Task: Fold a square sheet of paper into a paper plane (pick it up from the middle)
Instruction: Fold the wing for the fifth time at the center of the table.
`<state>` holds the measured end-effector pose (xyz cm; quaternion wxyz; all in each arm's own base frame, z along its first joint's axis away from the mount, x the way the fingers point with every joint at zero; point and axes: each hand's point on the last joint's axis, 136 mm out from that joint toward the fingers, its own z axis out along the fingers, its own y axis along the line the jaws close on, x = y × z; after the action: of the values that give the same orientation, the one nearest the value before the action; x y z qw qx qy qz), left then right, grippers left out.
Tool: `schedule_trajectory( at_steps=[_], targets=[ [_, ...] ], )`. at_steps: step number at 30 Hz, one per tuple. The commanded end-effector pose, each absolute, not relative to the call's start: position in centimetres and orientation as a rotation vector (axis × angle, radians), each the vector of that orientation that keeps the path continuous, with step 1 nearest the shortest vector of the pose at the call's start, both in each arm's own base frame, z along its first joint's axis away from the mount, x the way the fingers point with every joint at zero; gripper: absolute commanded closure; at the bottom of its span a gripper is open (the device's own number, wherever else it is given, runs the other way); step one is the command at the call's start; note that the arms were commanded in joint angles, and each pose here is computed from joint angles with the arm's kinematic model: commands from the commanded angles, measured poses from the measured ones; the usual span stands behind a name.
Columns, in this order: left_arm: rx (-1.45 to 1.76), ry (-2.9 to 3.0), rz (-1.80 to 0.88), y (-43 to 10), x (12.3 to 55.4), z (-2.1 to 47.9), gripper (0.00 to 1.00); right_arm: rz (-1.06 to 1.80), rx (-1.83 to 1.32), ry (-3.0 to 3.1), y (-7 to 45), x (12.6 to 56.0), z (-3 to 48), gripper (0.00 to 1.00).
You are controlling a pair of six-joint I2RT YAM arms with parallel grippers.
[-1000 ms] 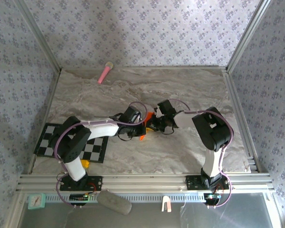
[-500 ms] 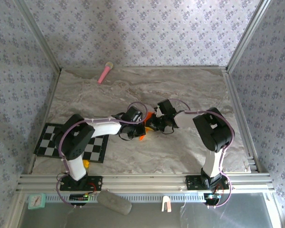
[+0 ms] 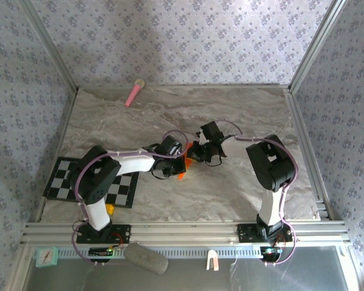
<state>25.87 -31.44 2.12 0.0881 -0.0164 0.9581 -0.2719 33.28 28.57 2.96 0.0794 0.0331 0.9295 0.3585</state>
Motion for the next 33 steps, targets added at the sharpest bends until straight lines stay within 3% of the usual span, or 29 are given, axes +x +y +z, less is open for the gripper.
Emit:
schedule_trajectory(
  at_steps=[1,19,25,30,33],
  targets=[
    [-0.082,2.983,-0.647,-28.6,23.8,-0.3,1.0,1.002,0.089,2.817,27.5,33.9,1.7,0.89],
    [-0.087,3.021,-0.602,-27.1,23.0,-1.1,1.0,1.0,0.193,2.734,22.4,40.9,0.4,0.88],
    [-0.059,3.015,-0.62,-27.4,23.5,-0.9,1.0,0.956,0.224,2.652,20.1,44.3,3.2,0.88],
    [-0.032,2.999,-0.629,-27.6,24.0,-0.5,1.0,0.958,0.168,2.541,19.6,43.7,8.5,0.87],
    [-0.016,2.984,-0.643,-27.8,24.4,0.0,1.0,0.962,0.155,2.54,19.5,41.4,9.2,0.86]
  ],
)
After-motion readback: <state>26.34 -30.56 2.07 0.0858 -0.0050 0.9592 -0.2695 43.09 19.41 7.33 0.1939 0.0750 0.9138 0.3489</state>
